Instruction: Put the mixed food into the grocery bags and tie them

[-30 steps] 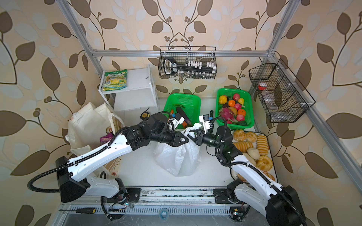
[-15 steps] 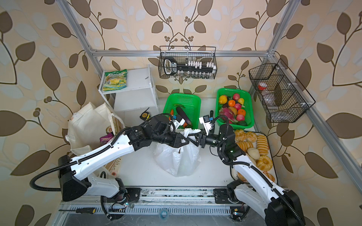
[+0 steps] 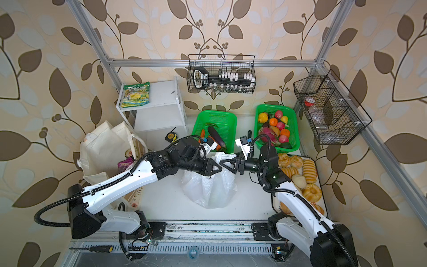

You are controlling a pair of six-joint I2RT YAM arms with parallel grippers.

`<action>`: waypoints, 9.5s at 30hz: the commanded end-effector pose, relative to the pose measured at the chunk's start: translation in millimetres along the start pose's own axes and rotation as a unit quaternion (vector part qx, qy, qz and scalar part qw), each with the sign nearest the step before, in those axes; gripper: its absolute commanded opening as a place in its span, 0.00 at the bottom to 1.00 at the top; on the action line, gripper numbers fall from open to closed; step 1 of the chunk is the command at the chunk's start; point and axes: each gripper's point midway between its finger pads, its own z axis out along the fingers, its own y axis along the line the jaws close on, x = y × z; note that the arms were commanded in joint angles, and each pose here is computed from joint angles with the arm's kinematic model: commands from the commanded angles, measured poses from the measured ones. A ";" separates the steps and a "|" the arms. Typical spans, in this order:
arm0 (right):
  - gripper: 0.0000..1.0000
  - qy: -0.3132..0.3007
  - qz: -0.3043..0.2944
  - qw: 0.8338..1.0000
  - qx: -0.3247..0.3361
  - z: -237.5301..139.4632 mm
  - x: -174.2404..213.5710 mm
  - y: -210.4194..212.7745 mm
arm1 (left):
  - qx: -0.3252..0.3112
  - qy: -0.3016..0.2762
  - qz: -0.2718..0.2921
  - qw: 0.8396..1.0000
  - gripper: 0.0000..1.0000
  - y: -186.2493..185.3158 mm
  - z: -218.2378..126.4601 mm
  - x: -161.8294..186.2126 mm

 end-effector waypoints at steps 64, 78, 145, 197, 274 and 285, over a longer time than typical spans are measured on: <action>0.12 -0.025 -0.068 0.996 -0.051 13.7 -27.5 35.5 | -0.086 -0.090 0.149 0.981 0.92 -11.5 -90.7 -31.9; 0.12 -0.022 -0.024 0.999 -0.032 12.8 -31.3 20.1 | -0.181 0.016 0.202 0.962 0.99 34.7 -38.1 12.6; 0.06 -0.026 -0.081 0.996 0.002 18.5 -31.3 25.3 | -0.171 0.110 0.401 0.893 0.64 29.3 -23.2 -17.3; 0.61 0.040 -0.115 0.992 -0.011 18.9 16.1 14.9 | -0.136 0.071 0.379 0.913 0.09 17.8 -36.6 -22.8; 0.58 -0.119 -0.394 0.911 -0.031 -72.5 -5.5 140.3 | 0.047 -0.283 0.447 0.847 0.00 -40.4 -39.1 -44.5; 0.21 -0.157 -0.344 0.915 0.140 -72.4 -48.8 76.8 | 0.061 -0.278 0.449 0.847 0.00 -38.8 -47.3 -37.3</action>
